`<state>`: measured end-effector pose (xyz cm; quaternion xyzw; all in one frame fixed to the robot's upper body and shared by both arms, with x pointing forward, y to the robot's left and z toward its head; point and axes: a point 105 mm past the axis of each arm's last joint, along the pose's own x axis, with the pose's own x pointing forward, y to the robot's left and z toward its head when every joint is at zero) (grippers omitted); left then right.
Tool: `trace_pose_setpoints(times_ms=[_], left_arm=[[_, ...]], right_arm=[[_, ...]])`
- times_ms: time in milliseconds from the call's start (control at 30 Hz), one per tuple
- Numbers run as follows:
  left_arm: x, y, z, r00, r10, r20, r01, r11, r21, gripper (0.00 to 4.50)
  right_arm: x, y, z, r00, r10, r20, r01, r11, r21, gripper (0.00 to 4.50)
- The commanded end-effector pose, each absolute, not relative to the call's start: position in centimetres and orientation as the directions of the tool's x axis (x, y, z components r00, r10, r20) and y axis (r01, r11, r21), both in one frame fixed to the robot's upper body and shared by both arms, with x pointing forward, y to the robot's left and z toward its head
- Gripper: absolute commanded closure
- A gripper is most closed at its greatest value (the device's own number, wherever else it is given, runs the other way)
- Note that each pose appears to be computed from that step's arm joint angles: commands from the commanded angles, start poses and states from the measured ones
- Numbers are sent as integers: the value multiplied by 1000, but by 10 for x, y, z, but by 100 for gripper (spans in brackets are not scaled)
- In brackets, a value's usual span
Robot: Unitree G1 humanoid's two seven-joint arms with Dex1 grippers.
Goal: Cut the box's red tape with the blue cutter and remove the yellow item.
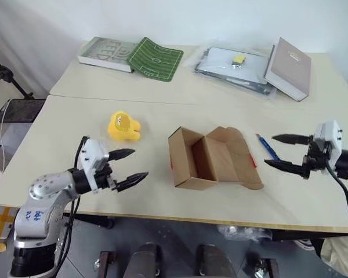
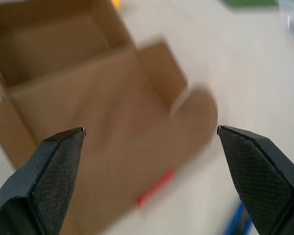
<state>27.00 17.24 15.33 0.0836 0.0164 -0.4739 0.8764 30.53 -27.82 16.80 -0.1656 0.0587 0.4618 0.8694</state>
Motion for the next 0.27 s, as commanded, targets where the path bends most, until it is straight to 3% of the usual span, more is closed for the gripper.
trace_pose_setpoints(times_ms=[33, 267], left_arm=[[262, 188, 149, 579, -808, -104, 812, 561, 161, 4], [252, 193, 139, 582, -805, -114, 813, 573, 104, 4]], right_arm=[[300, -299, 169, 636, 725, -264, -770, 573, -281, 0], [291, -300, 157, 691, 688, -223, -722, 645, -249, 0]])
